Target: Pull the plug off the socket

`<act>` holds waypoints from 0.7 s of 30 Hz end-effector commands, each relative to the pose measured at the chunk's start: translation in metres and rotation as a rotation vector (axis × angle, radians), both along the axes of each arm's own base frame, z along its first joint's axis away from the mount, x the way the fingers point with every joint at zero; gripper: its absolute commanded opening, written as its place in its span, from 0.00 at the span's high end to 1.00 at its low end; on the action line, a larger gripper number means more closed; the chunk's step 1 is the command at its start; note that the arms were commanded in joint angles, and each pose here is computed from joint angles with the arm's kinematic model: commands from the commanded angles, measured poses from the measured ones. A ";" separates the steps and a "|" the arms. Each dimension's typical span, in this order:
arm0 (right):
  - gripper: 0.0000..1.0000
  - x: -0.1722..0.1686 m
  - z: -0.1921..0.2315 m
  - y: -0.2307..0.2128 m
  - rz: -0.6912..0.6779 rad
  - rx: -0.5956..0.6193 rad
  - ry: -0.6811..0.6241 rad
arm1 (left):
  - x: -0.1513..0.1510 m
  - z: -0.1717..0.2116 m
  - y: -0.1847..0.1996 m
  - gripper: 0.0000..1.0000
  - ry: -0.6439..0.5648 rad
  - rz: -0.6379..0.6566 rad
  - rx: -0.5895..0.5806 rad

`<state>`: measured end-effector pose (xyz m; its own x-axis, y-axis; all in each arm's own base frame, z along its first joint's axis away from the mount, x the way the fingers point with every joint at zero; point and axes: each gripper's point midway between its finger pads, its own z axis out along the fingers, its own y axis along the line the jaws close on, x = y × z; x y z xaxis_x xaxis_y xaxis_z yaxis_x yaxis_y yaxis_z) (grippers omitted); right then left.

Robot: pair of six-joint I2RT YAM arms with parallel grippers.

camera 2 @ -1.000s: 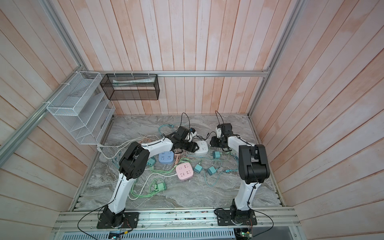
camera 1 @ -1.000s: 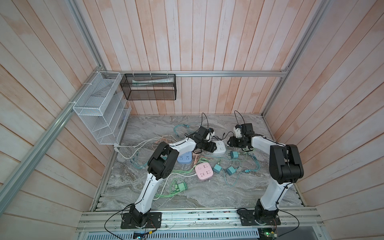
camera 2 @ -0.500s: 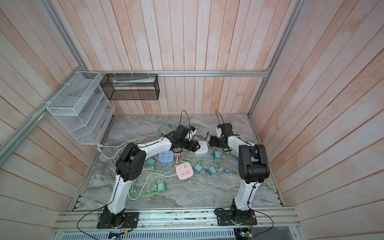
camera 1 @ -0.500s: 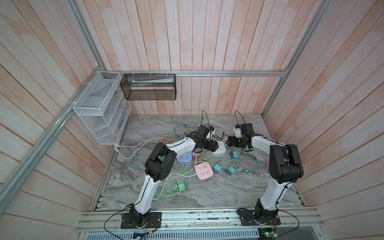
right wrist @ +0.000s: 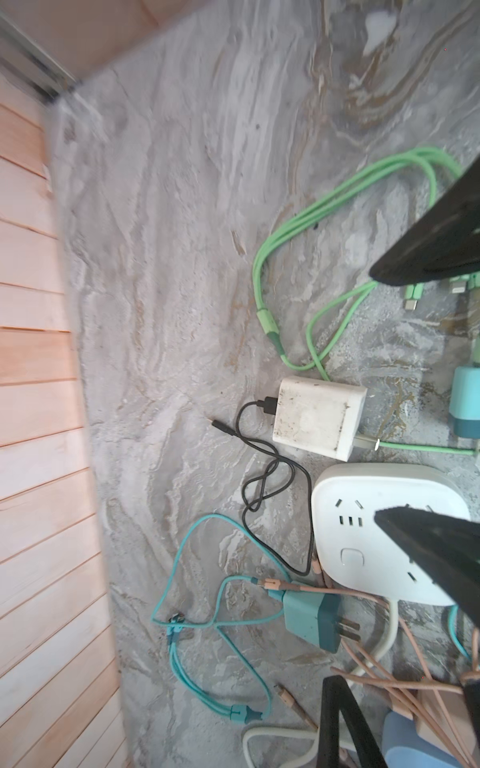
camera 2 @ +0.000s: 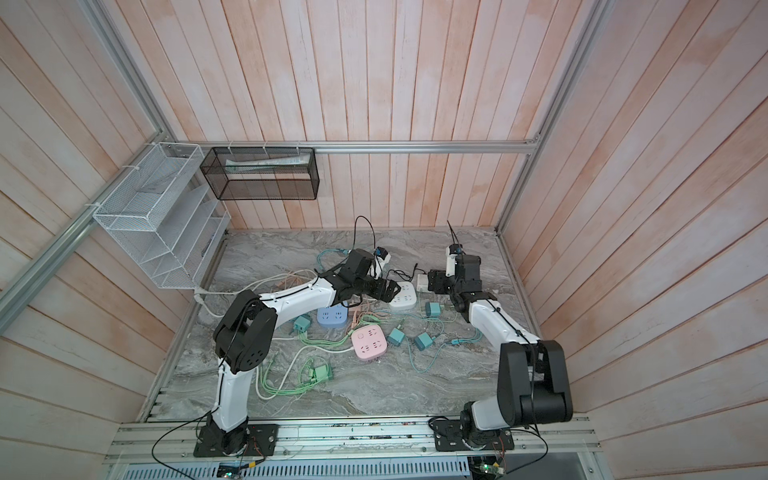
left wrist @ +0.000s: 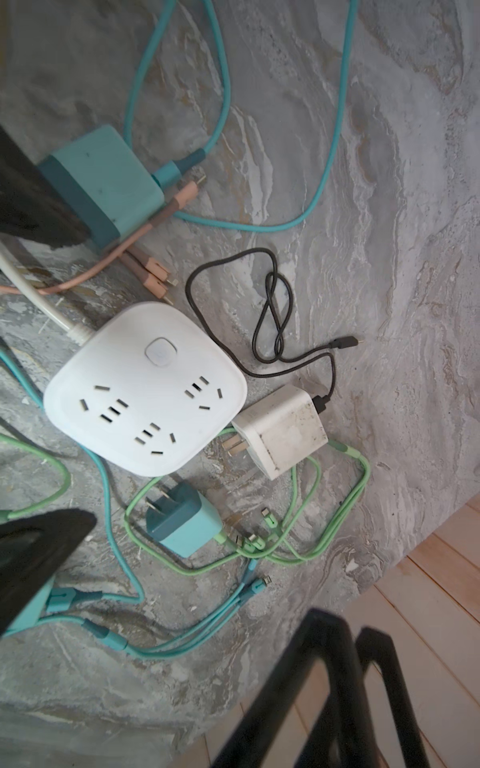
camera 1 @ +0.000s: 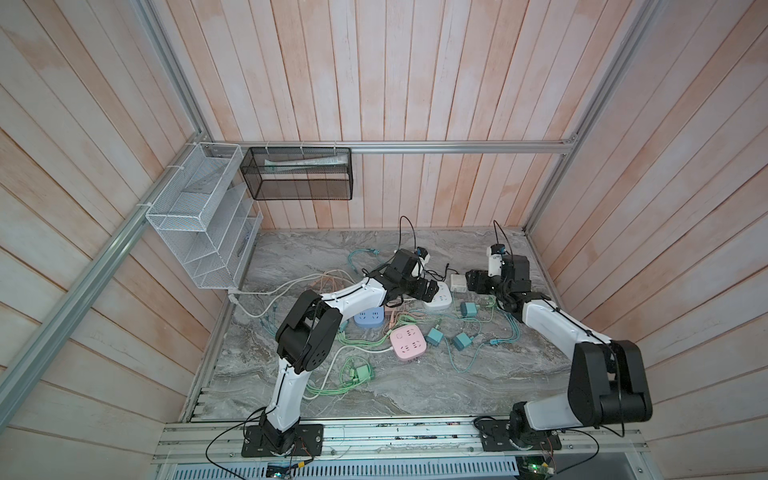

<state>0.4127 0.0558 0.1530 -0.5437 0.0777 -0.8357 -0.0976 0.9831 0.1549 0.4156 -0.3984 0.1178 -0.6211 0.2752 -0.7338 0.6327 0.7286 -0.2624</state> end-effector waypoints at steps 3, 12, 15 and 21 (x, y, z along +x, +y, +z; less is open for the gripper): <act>0.16 -0.012 0.040 -0.028 -0.103 -0.098 -0.281 | 0.009 0.046 0.015 0.00 -0.148 0.063 -0.026; 0.13 -0.046 0.024 -0.064 -0.226 -0.136 -0.424 | 0.002 0.067 0.061 0.00 -0.266 0.180 0.025; 0.13 -0.056 0.020 -0.068 -0.233 -0.133 -0.470 | -0.001 0.070 0.081 0.00 -0.294 0.231 0.050; 0.13 -0.067 0.008 -0.080 -0.260 -0.111 -0.512 | -0.014 0.076 0.129 0.00 -0.360 0.332 0.059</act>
